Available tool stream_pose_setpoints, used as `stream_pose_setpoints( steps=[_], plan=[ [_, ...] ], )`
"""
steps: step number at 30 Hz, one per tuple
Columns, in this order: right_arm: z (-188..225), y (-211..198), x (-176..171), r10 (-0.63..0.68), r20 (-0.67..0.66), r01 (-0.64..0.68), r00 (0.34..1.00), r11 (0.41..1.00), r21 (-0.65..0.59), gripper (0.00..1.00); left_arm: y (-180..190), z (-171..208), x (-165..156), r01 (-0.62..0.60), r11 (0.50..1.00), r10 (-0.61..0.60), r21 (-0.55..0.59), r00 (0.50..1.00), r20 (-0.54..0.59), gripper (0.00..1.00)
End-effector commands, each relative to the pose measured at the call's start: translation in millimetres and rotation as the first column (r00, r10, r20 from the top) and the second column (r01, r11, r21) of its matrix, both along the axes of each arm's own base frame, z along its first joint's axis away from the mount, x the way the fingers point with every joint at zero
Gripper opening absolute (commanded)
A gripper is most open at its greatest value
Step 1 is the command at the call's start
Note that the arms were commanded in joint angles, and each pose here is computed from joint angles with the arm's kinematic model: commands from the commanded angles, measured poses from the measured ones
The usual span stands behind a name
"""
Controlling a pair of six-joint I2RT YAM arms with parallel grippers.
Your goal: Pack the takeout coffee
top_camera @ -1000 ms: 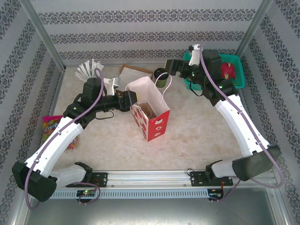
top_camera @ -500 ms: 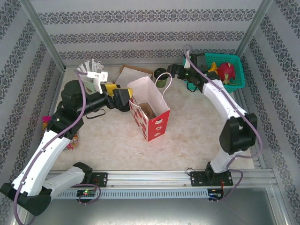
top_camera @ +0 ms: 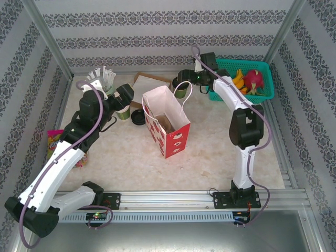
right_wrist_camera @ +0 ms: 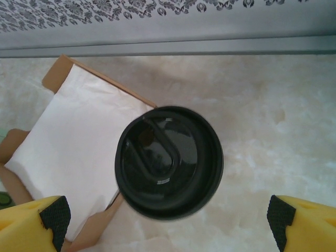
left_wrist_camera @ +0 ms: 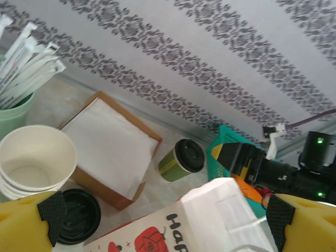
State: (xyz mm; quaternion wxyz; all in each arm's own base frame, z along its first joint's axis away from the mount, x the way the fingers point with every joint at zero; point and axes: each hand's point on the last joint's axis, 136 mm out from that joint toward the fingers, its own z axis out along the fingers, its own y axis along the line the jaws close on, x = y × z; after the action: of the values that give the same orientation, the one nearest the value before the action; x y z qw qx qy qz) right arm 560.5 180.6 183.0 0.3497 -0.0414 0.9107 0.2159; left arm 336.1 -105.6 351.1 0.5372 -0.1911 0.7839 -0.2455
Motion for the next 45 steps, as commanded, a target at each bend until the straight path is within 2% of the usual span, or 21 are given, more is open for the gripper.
stream_pose_setpoints(
  steps=[1, 9, 19, 28, 45],
  plan=[
    [-9, 5, 3, 0.030, -0.018, -0.031, 0.999, 0.998, -0.055, 0.98, 15, -9, 1, -0.086, 0.996, 0.086, -0.014, 0.995, -0.047, 1.00],
    [-27, 22, 17, 0.083, -0.022, -0.085, 0.996, 0.993, -0.079, 0.98, 15, -25, 12, -0.111, 0.994, 0.113, 0.026, 0.988, -0.109, 1.00],
    [-56, 25, 32, 0.069, -0.063, -0.075, 0.996, 0.993, -0.088, 0.98, 16, -31, 20, -0.134, 0.989, 0.141, 0.059, 0.980, -0.139, 1.00],
    [-71, 31, 34, 0.055, -0.100, -0.061, 0.993, 0.996, -0.062, 0.98, 18, -32, 29, -0.135, 0.981, 0.158, 0.139, 0.973, -0.169, 1.00],
    [-84, 35, 30, 0.093, -0.123, -0.105, 0.988, 0.990, -0.094, 0.98, 18, -46, 33, -0.132, 0.976, 0.165, 0.171, 0.968, -0.191, 1.00]
  ],
)
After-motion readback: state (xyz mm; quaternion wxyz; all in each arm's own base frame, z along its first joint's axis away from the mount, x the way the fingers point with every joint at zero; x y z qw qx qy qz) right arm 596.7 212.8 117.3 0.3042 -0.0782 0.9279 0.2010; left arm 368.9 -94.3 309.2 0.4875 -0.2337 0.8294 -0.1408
